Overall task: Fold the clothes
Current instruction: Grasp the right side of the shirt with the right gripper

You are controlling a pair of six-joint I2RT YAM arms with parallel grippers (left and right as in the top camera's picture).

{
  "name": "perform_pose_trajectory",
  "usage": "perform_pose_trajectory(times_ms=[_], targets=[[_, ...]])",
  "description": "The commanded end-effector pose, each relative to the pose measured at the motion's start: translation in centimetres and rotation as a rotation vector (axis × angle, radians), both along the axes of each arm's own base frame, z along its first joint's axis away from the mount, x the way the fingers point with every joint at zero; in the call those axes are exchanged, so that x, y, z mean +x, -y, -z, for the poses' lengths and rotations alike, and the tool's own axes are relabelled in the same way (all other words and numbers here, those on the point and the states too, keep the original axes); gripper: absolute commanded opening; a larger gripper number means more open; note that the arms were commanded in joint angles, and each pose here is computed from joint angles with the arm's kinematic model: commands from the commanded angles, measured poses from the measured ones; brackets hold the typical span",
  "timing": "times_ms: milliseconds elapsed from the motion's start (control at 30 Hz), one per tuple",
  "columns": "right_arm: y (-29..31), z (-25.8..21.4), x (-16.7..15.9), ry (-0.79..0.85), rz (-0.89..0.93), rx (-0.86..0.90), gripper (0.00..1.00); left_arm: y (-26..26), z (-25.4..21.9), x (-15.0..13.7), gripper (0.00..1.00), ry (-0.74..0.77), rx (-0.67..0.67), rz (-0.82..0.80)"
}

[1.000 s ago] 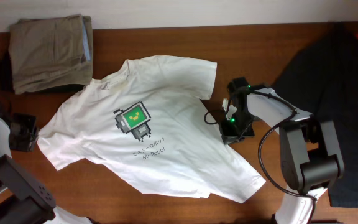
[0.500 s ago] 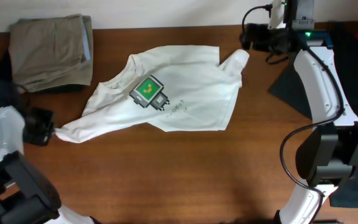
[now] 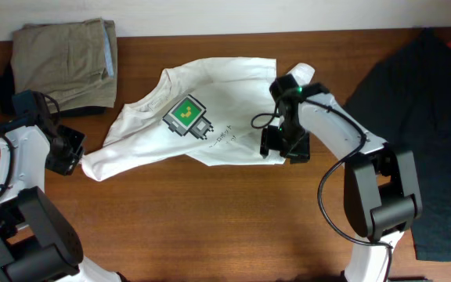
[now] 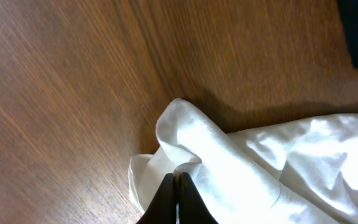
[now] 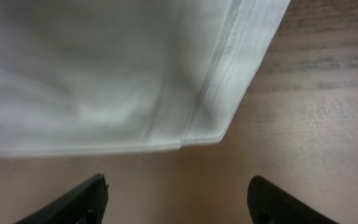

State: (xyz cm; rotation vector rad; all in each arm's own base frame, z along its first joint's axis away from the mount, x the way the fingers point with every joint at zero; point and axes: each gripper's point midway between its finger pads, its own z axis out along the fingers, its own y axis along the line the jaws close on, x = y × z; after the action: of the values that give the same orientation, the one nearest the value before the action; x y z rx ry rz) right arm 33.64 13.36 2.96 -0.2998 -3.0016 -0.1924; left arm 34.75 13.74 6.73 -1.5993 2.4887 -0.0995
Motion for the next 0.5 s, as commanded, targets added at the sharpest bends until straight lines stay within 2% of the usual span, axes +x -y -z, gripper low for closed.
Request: perform_pose_trajectory(times_ms=[0, 167, 200, 267, 300, 333, 400, 467], targets=[[0.3, 1.9, -0.4, 0.009, 0.066, -0.008, 0.75, -0.1, -0.9, 0.1, 0.02, 0.020, 0.015, -0.009], [-0.8, 3.2, 0.5, 0.035, 0.063, 0.046, 0.76, -0.1, -0.9, 0.1, 0.02, 0.021, 0.015, -0.009], [-1.0, 3.9, 0.4, 0.019, 0.063, 0.053, 0.72, -0.2, -0.9, 0.1, 0.02, 0.021, 0.016, -0.010], [-1.4, 4.5, 0.1, -0.007, 0.067, 0.079, 0.54, -0.2, -0.9, 0.1, 0.03, 0.021, 0.017, -0.010], [-1.4, 4.5, 0.2, -0.005, 0.067, 0.079, 0.41, -0.3, -0.9, 0.1, 0.03, 0.019, 0.021, -0.011], [-1.4, 4.4, 0.2, -0.004, 0.068, 0.077, 0.04, -0.3, -0.9, 0.1, 0.02, 0.019, 0.022, -0.011], [-0.3, 3.3, 1.3, 0.014, 0.126, 0.025, 0.04, -0.2, -0.9, 0.0, 0.02, 0.016, 0.016, -0.010], [1.1, -0.4, 3.8, 0.084, 0.168, 0.031, 0.04, -0.2, -1.0, 0.0, 0.02, 0.018, 0.017, -0.010]])
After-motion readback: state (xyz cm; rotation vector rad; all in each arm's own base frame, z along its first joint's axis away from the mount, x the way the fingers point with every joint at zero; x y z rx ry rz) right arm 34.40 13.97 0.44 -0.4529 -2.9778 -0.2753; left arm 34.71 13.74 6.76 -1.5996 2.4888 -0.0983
